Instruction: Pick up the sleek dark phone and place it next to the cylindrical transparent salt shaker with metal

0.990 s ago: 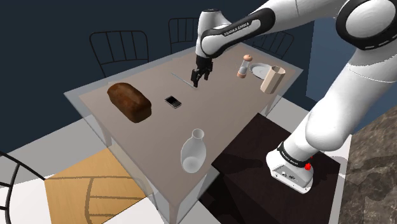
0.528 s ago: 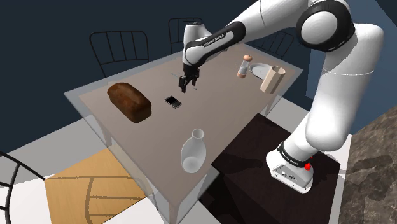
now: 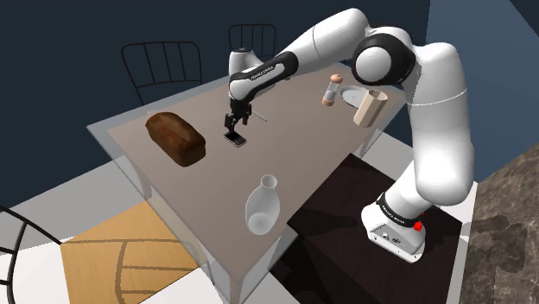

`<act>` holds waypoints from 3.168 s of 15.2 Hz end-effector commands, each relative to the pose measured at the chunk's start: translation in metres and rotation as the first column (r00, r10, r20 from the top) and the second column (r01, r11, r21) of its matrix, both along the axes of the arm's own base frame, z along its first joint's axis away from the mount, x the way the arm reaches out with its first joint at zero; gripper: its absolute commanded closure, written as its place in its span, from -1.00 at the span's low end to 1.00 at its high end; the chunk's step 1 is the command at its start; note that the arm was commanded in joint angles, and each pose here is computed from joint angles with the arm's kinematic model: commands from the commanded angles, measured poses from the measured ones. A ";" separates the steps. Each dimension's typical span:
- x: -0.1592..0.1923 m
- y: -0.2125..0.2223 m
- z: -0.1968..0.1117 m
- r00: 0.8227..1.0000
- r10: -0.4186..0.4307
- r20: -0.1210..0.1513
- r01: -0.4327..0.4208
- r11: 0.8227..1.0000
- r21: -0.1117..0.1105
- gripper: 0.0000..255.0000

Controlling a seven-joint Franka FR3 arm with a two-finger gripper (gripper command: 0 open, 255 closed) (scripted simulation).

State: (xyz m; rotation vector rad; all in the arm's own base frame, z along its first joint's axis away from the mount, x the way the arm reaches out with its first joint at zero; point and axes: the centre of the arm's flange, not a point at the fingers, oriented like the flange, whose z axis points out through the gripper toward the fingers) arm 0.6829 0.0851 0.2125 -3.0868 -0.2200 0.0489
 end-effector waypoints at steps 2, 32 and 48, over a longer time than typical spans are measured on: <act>0.021 0.004 -0.024 1.000 0.010 0.000 -0.010 1.000 0.009 -1.00; 0.019 0.006 -0.037 1.000 0.010 0.000 -0.010 1.000 0.009 1.00; 0.019 0.006 0.047 1.000 0.010 0.000 -0.010 1.000 0.009 1.00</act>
